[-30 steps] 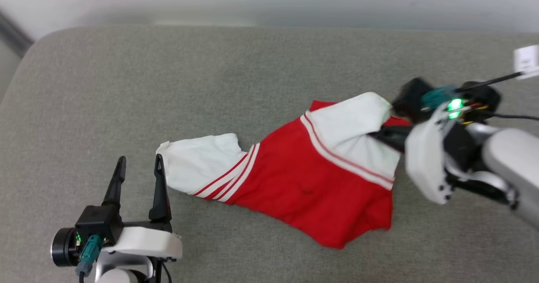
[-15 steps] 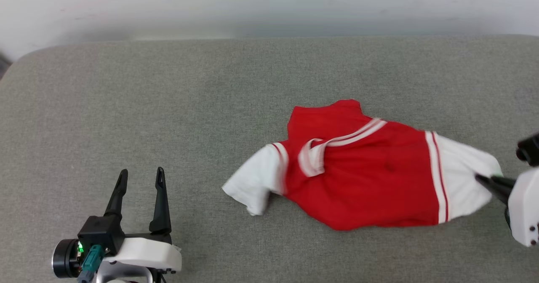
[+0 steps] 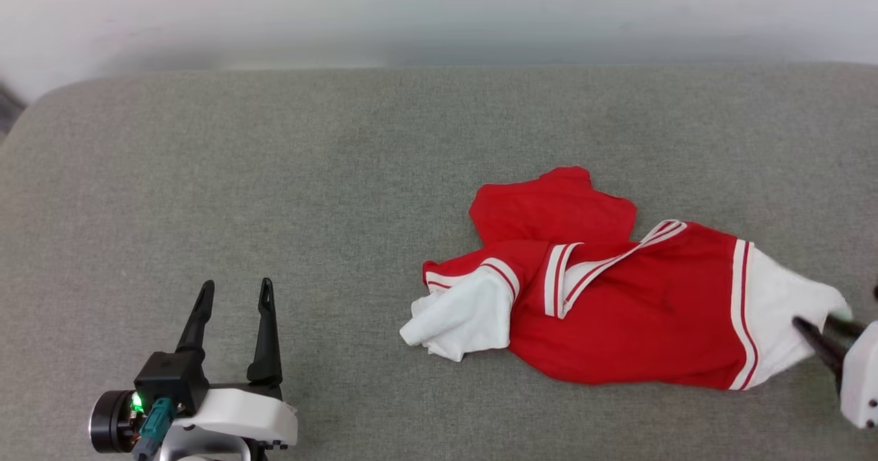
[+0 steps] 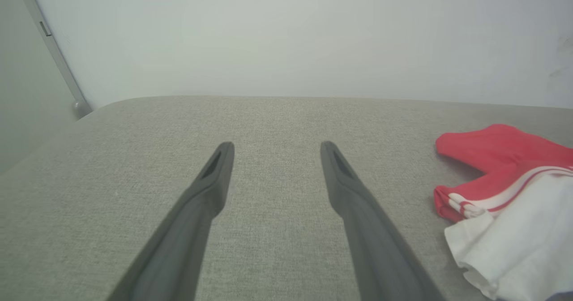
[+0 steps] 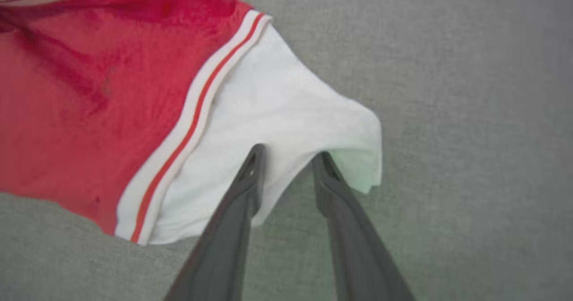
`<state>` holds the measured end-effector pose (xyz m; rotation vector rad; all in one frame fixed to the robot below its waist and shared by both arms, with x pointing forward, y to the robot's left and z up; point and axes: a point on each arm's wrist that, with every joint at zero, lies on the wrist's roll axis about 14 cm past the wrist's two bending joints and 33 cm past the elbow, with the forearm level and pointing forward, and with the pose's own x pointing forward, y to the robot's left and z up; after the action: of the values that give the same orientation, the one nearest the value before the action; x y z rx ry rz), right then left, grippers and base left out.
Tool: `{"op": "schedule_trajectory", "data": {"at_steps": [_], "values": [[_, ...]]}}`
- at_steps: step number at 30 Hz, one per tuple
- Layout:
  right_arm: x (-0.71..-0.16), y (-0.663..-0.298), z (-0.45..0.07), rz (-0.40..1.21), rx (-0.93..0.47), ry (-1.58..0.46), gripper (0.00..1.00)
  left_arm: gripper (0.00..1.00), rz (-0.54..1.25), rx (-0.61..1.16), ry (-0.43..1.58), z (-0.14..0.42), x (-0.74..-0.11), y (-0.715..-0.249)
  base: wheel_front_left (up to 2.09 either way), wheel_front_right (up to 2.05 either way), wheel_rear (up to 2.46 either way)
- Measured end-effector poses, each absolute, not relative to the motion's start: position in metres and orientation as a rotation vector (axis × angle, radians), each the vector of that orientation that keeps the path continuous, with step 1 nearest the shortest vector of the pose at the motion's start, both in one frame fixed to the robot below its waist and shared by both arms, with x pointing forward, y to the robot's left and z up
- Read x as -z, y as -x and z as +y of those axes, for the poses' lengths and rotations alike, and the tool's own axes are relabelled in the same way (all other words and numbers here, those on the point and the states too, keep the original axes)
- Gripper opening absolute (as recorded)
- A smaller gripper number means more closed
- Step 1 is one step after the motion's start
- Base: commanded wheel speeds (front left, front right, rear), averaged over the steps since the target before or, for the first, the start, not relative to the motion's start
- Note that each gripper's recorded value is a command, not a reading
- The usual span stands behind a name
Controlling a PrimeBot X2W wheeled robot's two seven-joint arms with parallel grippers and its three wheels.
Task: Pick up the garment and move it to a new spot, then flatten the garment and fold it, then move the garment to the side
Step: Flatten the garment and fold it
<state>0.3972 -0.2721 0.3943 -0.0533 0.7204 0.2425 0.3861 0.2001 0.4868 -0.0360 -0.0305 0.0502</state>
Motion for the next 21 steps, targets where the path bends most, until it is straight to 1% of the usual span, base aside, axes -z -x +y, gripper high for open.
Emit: {"op": "schedule_trajectory", "data": {"at_steps": [1, 2, 3, 8, 13, 17, 19, 21], "values": [[-0.394, -0.397, -0.272, 0.720, -0.242, 0.053, 1.00, 1.00, -0.031, -0.050, 0.036, 0.200, -0.487, -0.386, 0.00, 0.00, 0.00], [-0.416, -0.410, -0.279, 0.606, -0.219, 0.063, 1.00, 1.00, -0.046, -0.050, 0.034, 0.201, -0.492, -0.385, 0.00, 0.00, 0.00], [-0.416, -0.410, -0.279, 0.606, -0.219, 0.063, 1.00, 1.00, -0.046, -0.050, 0.034, 0.201, -0.492, -0.385, 0.00, 0.00, 0.00], [-0.474, -0.433, -0.293, 0.302, -0.160, 0.081, 1.00, 1.00, -0.107, -0.011, 0.011, 0.197, -0.513, -0.386, 0.00, 0.00, 0.00], [-0.506, -0.438, -0.291, 0.123, -0.127, 0.088, 1.00, 1.00, -0.202, 0.073, -0.040, 0.187, -0.546, -0.398, 0.00, 0.00, 0.00], [-0.515, -0.433, -0.284, 0.046, -0.103, 0.093, 1.00, 1.00, -0.233, 0.164, -0.083, 0.171, -0.566, -0.412, 0.00, 0.00, 0.00], [-0.511, -0.428, -0.276, 0.042, -0.103, 0.093, 1.00, 1.00, -0.217, 0.224, -0.098, 0.159, -0.575, -0.420, 0.00, 0.00, 0.00], [-0.508, -0.423, -0.270, 0.046, -0.100, 0.094, 1.00, 1.00, -0.157, 0.292, -0.112, 0.144, -0.575, -0.427, 0.00, 0.00, 0.00]]}}
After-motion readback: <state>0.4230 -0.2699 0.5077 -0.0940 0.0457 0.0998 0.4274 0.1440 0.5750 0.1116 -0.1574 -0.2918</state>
